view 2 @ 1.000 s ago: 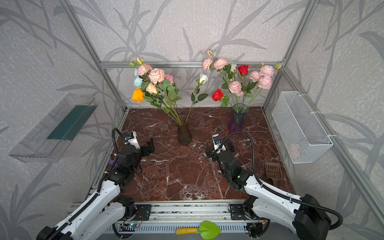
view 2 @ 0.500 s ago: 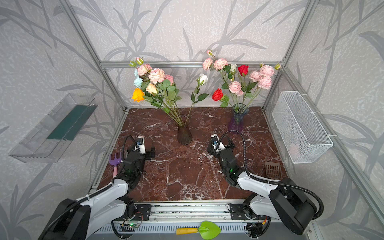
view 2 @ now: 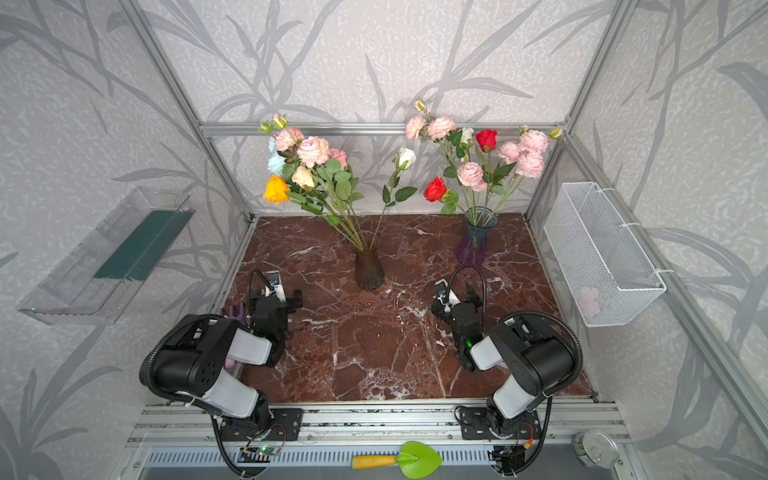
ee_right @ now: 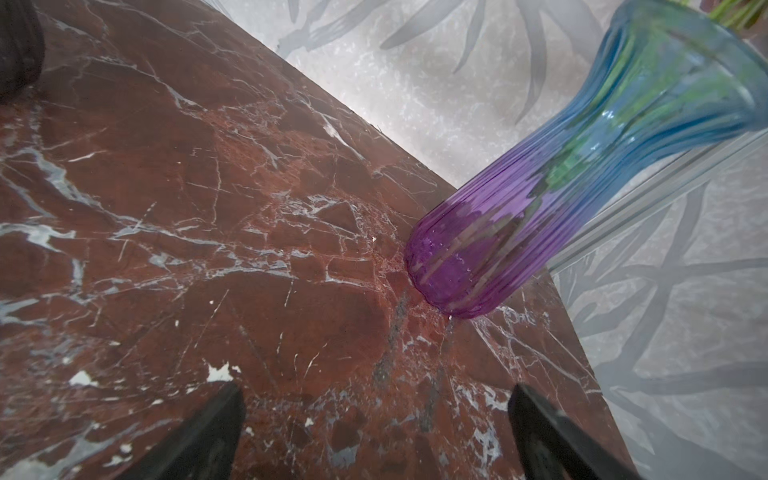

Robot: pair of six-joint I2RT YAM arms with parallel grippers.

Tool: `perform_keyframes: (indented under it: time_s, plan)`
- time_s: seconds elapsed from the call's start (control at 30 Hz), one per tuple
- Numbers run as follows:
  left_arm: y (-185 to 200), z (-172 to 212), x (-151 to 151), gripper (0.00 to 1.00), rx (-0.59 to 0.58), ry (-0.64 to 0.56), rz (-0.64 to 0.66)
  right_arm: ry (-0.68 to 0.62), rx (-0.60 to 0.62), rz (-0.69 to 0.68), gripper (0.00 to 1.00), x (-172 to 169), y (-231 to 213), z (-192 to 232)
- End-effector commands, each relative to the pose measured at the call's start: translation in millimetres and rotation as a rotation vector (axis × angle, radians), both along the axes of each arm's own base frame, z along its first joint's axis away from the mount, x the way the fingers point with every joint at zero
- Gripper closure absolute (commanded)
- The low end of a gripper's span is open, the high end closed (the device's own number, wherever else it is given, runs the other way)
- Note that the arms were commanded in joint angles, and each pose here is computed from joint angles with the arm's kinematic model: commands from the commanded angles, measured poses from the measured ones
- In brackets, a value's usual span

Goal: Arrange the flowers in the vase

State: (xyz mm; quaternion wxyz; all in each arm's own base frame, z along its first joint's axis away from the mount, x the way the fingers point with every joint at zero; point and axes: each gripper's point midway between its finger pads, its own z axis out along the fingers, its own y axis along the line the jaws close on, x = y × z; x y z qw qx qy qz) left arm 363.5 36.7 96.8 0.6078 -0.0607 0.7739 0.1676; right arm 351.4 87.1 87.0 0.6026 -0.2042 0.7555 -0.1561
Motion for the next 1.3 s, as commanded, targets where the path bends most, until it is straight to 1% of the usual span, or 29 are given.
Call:
perform_keyframes:
  time_s: [0.0, 0.03, 0.1, 0.2, 0.3, 0.37, 0.47, 0.53, 0.57, 1.13, 1.27]
  plan:
    - [-10, 10, 13, 0.01, -0.062, -0.036, -0.058, -0.146, 0.132, -0.082, 0.01, 4, -16, 36]
    - [-11, 8, 16, 0.01, -0.067, -0.014, -0.067, -0.146, 0.155, -0.098, 0.01, 2, -21, 36]
    - [-10, 7, 20, 0.01, -0.069, -0.013, -0.073, -0.137, 0.197, -0.098, 0.01, 0, -29, 33]
    - [-7, 4, 23, 0.01, -0.086, 0.015, -0.065, -0.110, 0.263, -0.104, 0.01, 4, -40, 24]
    - [-3, 3, 25, 0.01, -0.101, 0.027, -0.052, -0.103, 0.271, -0.113, 0.01, 19, -42, 20]
    - [-1, 3, 25, 0.01, -0.104, 0.029, -0.037, -0.101, 0.281, -0.170, 0.01, 23, -52, 20]
    - [0, 3, 25, 0.01, -0.105, 0.027, -0.036, -0.027, 0.303, -0.224, 0.01, 37, -62, 15]
    - [0, 3, 25, 0.01, -0.105, 0.027, -0.036, 0.037, 0.370, -0.238, 0.01, 44, -72, 8]
    - [0, 3, 25, 0.01, -0.104, 0.027, -0.036, 0.044, 0.412, -0.232, 0.01, 43, -78, 8]
    - [0, 3, 25, 0.01, -0.105, 0.028, -0.036, 0.032, 0.408, -0.223, 0.01, 42, -77, 9]
    - [0, 3, 25, 0.01, -0.105, 0.028, -0.036, 0.049, 0.398, -0.188, 0.01, 45, -70, 9]
